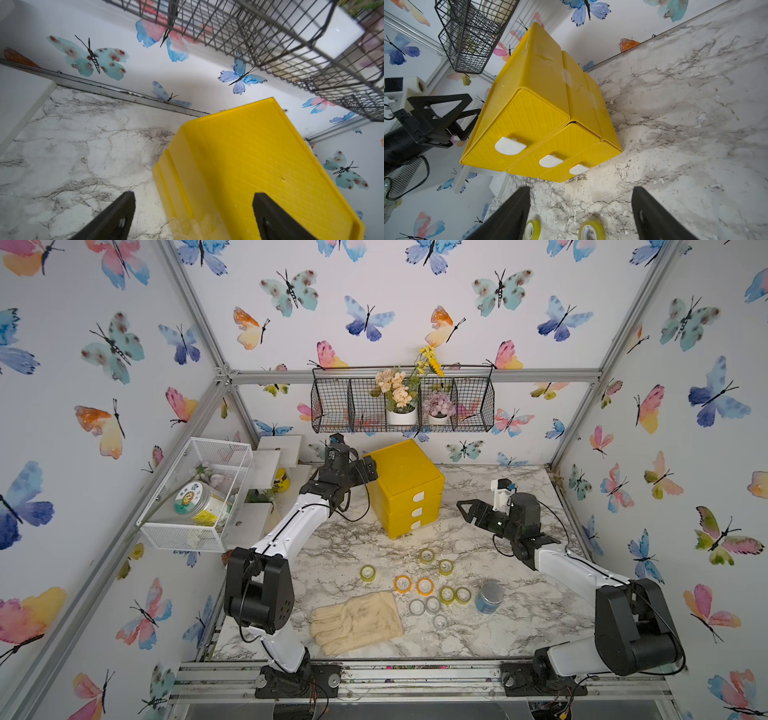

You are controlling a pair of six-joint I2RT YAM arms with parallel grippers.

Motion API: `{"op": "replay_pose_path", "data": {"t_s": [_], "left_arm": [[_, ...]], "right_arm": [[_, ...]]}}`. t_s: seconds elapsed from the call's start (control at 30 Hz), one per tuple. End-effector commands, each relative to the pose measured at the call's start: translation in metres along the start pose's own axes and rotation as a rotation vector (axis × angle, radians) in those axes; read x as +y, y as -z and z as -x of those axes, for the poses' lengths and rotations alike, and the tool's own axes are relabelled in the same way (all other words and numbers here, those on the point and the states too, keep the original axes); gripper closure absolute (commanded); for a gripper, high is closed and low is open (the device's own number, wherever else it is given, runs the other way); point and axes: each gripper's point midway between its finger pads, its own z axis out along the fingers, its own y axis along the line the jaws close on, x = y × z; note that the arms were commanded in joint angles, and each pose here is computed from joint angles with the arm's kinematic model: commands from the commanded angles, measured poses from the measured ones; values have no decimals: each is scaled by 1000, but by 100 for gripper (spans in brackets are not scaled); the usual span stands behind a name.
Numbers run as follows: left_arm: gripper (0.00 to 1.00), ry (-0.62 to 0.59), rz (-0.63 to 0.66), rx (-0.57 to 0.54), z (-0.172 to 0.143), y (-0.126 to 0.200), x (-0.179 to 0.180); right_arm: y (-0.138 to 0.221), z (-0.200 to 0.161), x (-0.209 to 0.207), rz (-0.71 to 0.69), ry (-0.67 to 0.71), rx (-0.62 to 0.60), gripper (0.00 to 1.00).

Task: Place the transparent tape into the drawer according to color
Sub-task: Open the drawer in the storage box.

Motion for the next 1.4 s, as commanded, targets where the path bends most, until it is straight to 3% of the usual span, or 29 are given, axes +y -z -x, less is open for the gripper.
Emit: {"op": "replay_pose_path", "data": {"t_s": [0.0,0.3,0.87,1.37], "left_arm": [[7,10,-43,55,-25,3,-1],[7,63,-152,88,-45,8,-12],[9,75,-170,144,-68,1,-8],[9,69,-181,163,-78,2,-7]], "right_arm": [[-10,-1,30,106,7,10,24],[-30,-5,102,331,-107,-76,25],[-63,-13,102,310,-483,-124,31],[-87,-26,99,278,-561,-108,37]]}}
